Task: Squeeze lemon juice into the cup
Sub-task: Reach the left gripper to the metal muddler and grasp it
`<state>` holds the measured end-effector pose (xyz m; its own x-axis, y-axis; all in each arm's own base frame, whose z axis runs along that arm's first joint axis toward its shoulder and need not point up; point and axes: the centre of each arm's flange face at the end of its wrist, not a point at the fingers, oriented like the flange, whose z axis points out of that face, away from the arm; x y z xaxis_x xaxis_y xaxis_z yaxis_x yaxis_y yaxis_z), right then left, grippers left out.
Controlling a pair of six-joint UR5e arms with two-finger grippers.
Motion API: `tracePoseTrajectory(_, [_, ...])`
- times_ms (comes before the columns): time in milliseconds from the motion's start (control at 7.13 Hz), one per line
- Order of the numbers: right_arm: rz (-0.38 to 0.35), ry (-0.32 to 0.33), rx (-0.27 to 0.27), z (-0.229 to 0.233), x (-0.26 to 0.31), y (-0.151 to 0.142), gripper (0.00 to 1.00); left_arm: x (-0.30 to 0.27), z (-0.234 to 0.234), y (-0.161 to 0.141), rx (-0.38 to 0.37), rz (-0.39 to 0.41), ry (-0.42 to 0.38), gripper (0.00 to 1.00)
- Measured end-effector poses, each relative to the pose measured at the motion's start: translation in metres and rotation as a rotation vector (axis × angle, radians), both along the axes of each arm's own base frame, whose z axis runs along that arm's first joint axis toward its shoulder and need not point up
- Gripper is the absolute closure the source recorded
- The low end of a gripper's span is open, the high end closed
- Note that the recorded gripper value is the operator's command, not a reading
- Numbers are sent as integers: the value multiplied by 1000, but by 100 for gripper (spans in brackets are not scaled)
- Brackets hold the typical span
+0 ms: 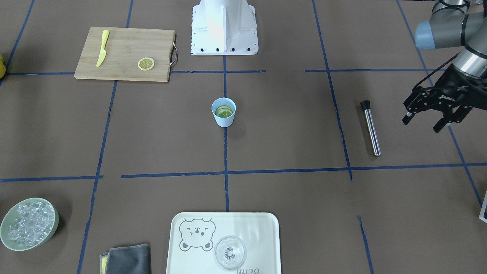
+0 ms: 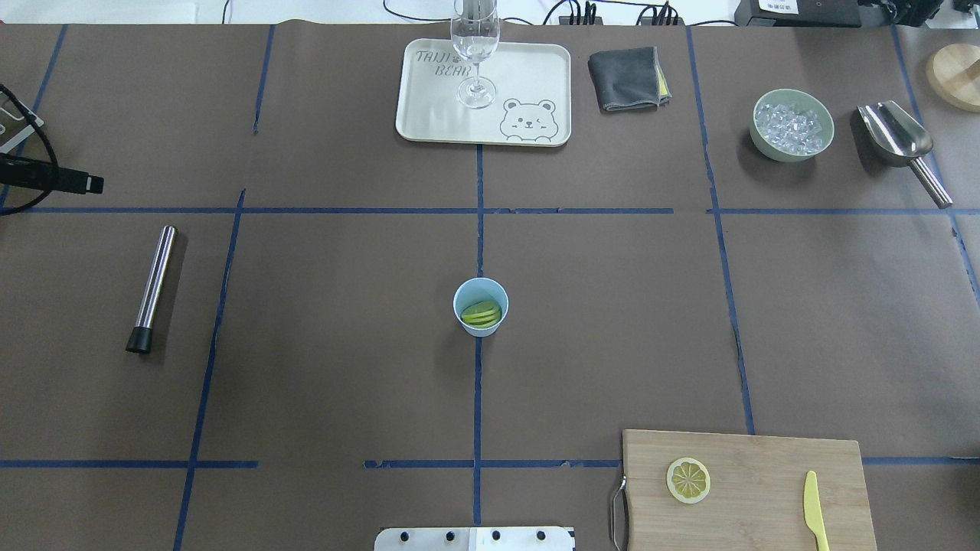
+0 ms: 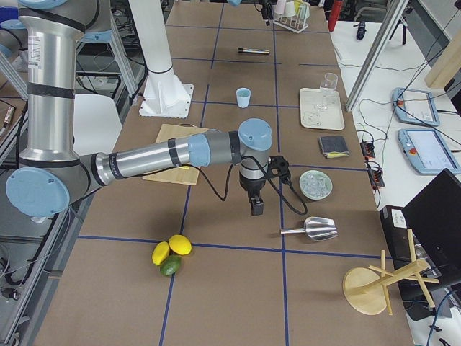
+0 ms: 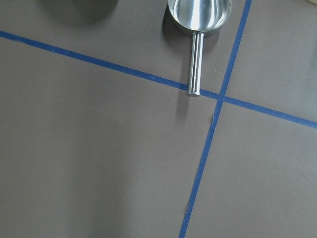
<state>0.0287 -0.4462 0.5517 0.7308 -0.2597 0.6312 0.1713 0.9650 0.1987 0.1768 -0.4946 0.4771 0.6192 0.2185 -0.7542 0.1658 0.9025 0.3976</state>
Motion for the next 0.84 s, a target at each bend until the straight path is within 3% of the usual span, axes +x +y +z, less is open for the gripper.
tracePoseTrajectory(421, [-10,-5,-15,12,3,9,0,62,47,-11,-91,-22,-78,29])
tracePoseTrajectory(841, [-19,-3,-16,21,9,19,0,95,67,-7,-115,7,-119,35])
